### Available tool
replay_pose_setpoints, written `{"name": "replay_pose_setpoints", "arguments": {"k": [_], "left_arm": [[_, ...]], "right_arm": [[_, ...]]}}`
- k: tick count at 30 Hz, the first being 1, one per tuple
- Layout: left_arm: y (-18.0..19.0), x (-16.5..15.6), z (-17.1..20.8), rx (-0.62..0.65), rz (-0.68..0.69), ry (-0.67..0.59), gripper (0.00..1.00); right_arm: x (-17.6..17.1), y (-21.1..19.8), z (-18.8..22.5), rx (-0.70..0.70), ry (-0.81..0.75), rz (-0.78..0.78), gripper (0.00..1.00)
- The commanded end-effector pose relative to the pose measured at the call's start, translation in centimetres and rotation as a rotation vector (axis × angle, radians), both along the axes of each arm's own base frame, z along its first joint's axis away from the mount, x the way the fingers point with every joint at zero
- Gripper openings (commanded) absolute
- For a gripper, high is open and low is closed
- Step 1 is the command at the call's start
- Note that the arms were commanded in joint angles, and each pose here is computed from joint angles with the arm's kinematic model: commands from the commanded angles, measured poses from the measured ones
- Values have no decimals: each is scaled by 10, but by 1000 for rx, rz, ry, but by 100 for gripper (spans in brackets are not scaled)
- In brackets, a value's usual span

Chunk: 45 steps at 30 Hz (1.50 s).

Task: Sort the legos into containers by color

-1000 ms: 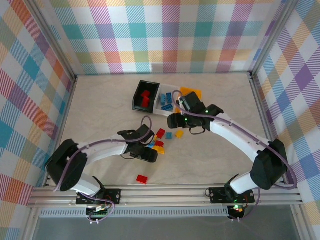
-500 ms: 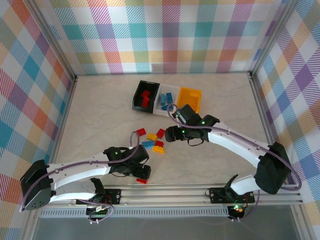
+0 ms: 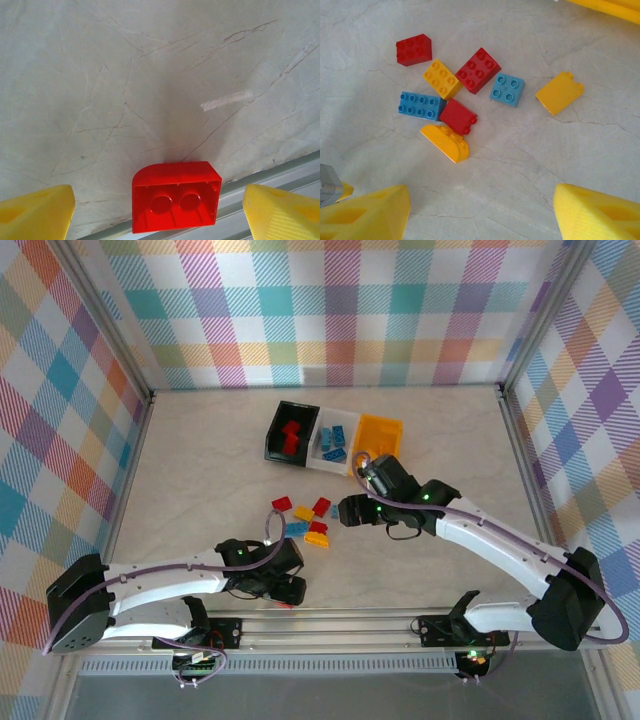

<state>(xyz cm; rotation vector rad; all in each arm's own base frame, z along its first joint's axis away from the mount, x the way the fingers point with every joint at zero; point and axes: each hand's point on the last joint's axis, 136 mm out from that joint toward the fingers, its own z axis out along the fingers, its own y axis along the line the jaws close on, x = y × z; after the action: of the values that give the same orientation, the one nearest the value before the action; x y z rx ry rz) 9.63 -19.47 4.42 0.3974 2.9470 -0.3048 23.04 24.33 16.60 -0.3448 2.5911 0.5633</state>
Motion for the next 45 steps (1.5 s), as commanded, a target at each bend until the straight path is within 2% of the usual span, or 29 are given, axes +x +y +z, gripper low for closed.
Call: {"name": "replay_pose_setpoints", "arguments": {"k": [1,11,17,19,25,30,33,37,45], "left_arm": [[-2,-6,-6,2,-15,20,87],[-5,-8,-22,24,-26,44,87],[-9,-9,-31,35,-35,62,82],[-8,-10,-35,46,-39,69,79],[-4,-11,-37,67,-38,74,61],[-2,-12,-39,72,-33,78,53],[-1,-9,-35,79,-25,63,51],[5,-1,-19,70,13,13,45],[31,38,29,-14,139,-74,46]], "right_arm": [[-4,-4,-2,-2,5,-14,76],[-6,-8,-4,-6,1,-23,76],[-5,-18,-19,-58,16,-62,78],[-3,-20,-24,-72,26,-71,78],[2,-19,-34,-82,42,-81,78],[4,-12,-52,-121,98,-70,78],[5,0,-66,-138,156,-32,79],[7,24,-73,-140,190,27,84],[3,62,-92,-175,229,156,85]]}}
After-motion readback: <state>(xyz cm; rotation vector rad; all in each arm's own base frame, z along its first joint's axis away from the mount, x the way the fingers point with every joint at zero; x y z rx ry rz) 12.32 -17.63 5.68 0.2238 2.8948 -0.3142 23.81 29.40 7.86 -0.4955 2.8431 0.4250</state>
